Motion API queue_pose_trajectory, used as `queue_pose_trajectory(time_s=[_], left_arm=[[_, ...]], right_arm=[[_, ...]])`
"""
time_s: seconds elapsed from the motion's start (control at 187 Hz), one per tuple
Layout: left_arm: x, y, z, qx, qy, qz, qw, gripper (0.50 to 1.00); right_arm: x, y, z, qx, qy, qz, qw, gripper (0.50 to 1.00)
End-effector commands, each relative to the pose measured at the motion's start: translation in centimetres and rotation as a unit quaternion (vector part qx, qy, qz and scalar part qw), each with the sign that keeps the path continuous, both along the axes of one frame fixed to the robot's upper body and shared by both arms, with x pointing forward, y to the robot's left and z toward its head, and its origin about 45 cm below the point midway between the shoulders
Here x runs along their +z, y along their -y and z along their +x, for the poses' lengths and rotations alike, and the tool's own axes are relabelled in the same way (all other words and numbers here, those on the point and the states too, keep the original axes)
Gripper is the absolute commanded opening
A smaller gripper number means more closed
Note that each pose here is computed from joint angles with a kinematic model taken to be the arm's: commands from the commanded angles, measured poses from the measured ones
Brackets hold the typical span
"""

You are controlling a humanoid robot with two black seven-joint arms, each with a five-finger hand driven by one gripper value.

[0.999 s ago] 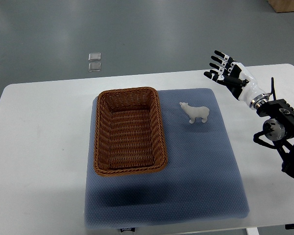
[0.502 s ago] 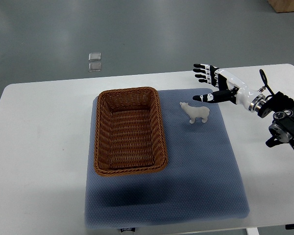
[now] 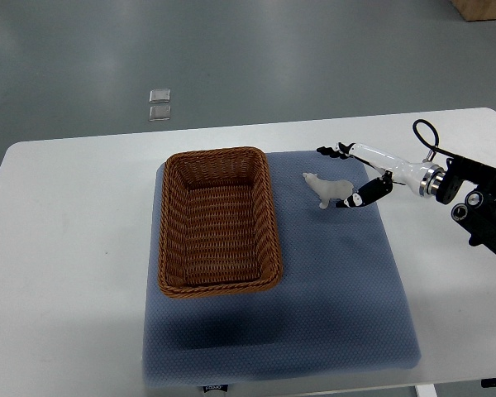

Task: Place white bear in brown basket with right hand
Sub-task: 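Reach the right hand down to the white polar bear figurine, then close the right hand around the bear and lift it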

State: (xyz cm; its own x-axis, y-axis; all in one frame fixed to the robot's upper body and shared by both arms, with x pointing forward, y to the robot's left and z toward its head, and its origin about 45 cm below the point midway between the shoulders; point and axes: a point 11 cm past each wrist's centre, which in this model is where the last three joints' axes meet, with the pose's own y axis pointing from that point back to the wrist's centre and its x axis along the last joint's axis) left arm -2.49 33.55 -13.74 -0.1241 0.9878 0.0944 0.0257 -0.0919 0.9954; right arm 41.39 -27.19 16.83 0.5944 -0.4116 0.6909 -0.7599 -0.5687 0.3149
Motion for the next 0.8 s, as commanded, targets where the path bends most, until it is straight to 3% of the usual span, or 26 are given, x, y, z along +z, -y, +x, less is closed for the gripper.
queue_pose_trajectory(time_s=[0.0,0.326,0.577,0.641,0.7,0.796], left_arm=[[0.0,0.0,0.0,0.000,0.000,0.000,1.000,1.000],[0.0,0.0,0.0,0.000,-0.001,0.000,1.000,1.000],[0.0,0.0,0.0,0.000,0.000,0.000,1.000,1.000],[0.0,0.0,0.0,0.000,0.000,0.000,1.000,1.000],[0.0,0.0,0.0,0.000,0.000,0.000,1.000,1.000],[0.0,0.0,0.0,0.000,0.000,0.000,1.000,1.000]], right_arm=[[-0.6,-0.4,-0.2,0.010,0.013,-0.030,0.999,0.913],[-1.4,-0.9,-0.3,0.005,0.035,-0.067,0.997,0.868],[-2.0,-0.8,-0.3,0.009,0.046,-0.103,0.994,0.782],[-2.1,-0.7,-0.3,0.003,0.051,-0.109,0.993,0.731],[-2.1,-0.8,-0.3,0.000,0.051,-0.111,0.993,0.721],[-2.3,-0.8,-0.4,0.003,0.051,-0.115,0.992,0.662]])
